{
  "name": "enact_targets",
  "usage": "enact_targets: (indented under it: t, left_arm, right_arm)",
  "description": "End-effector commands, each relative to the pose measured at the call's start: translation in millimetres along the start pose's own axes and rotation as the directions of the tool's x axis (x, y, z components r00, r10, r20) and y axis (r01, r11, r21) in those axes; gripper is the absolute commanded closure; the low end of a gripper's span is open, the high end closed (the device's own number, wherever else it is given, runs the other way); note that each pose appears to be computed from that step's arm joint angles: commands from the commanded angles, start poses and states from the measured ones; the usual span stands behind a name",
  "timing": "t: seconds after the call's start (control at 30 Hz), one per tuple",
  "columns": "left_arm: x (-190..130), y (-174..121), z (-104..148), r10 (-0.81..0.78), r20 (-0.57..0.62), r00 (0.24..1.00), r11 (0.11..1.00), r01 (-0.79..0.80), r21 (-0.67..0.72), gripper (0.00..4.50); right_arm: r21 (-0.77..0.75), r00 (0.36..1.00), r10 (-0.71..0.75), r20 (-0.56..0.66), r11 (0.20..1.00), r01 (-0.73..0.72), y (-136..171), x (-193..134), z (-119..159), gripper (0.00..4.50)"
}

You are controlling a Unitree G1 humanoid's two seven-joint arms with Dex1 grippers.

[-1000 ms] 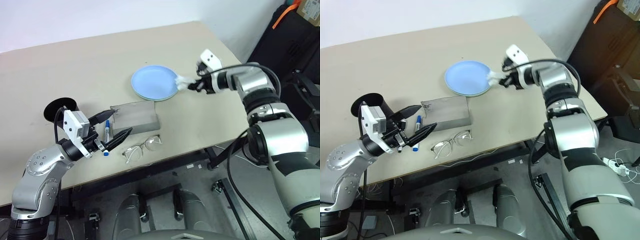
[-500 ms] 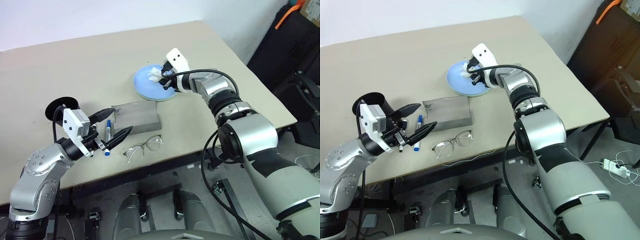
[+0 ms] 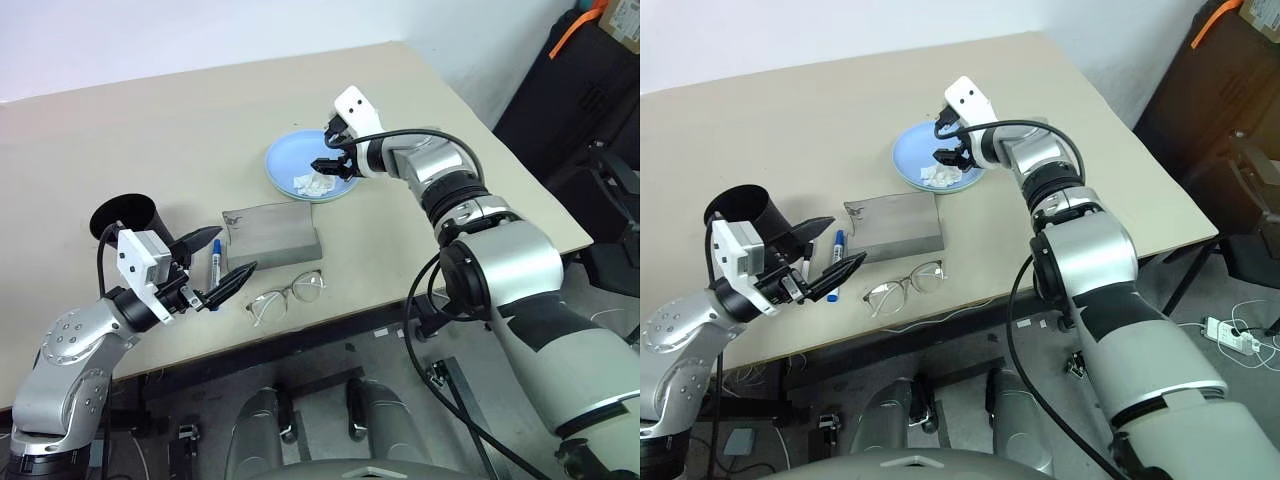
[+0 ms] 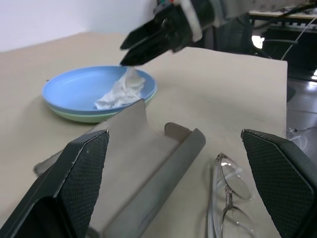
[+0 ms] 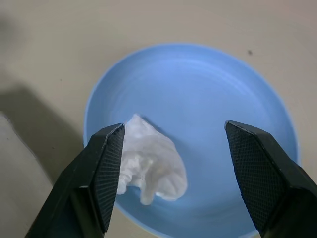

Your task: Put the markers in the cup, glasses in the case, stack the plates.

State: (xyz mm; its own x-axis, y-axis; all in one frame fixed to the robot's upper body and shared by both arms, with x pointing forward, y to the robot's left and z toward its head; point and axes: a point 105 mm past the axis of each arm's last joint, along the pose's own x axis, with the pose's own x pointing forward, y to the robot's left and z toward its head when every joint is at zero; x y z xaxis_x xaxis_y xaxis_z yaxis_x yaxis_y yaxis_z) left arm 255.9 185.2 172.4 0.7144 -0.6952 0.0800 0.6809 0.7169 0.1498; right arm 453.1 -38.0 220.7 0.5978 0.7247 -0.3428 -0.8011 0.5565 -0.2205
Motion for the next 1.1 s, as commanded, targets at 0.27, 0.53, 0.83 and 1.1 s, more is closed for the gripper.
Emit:
enact_targets:
  t: [0.27,0.53,0.83,1.1]
  left_arm:
    - [-33,8,7,0.031,-0.01,0.999,0.999,-0.031,0.026,0.0]
    - [-55,1,4,0.018,-0.08,0.997,1.0,-0.017,0.007,0.0]
    - [-50,-1,2,0.0,-0.089,0.996,1.0,0.0,-0.003,0.0]
    - [-57,-6,0,-0.001,-0.11,0.994,1.0,-0.002,-0.024,0.0]
  right_arm:
    - [-0.26,0.763,0.644,-0.054,0.729,-0.634,88,-36,19,1.1]
    - [-0.201,0.564,0.795,-0.222,0.529,-0.825,147,-47,-8,1.1]
    - [-0.141,0.469,0.8,-0.375,0.45,-0.882,166,-32,-18,1.1]
    - [-0.129,0.481,0.763,-0.431,0.476,-0.87,168,-3,-18,1.1]
